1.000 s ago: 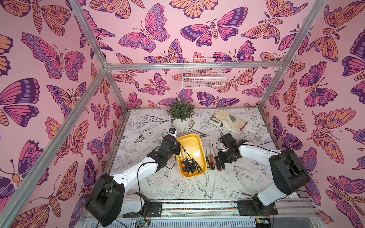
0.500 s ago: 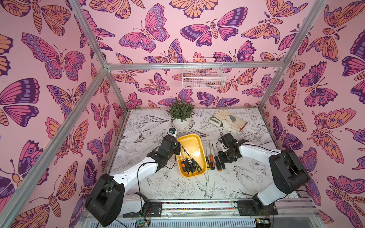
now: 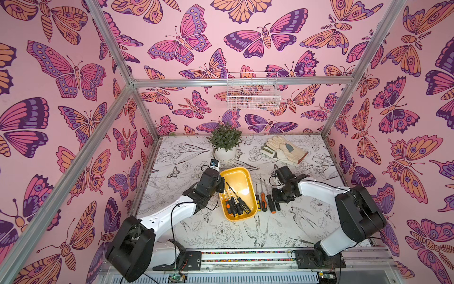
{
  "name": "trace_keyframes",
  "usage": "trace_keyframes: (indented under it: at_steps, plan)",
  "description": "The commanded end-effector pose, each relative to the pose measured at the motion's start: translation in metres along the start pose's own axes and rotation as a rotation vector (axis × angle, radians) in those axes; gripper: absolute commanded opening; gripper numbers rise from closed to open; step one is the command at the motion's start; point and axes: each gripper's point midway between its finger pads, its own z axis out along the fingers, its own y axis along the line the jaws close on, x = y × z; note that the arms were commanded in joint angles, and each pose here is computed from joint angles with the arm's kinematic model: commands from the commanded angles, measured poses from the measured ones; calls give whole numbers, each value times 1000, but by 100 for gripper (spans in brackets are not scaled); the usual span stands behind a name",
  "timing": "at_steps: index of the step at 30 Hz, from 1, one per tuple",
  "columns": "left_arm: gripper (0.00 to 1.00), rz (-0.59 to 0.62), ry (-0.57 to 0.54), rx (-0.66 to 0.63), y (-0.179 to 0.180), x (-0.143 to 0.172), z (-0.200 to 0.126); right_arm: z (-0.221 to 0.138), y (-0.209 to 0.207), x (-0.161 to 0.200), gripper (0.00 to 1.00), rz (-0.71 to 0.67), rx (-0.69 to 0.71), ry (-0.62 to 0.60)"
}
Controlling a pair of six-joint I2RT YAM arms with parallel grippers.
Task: Take out the screwdriver from the storage box
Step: Place the screwdriver at the center of the board.
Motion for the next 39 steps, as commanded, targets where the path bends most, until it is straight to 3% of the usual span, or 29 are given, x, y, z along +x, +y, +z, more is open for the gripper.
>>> trace_keyframes:
  at_steps: [1,20,30,39]
  plan:
    - [0,41,60,-4,1,20,4,-1,-9,9,31,34,20,12]
    - [0,42,62,3,0,20,4,-85,19,-7,37,9,-85,-202]
    - [0,42,68,14,-2,21,5,-129,108,-9,41,-176,-255,-337]
    - [0,40,66,18,-3,20,5,-116,188,4,41,-405,-254,-305]
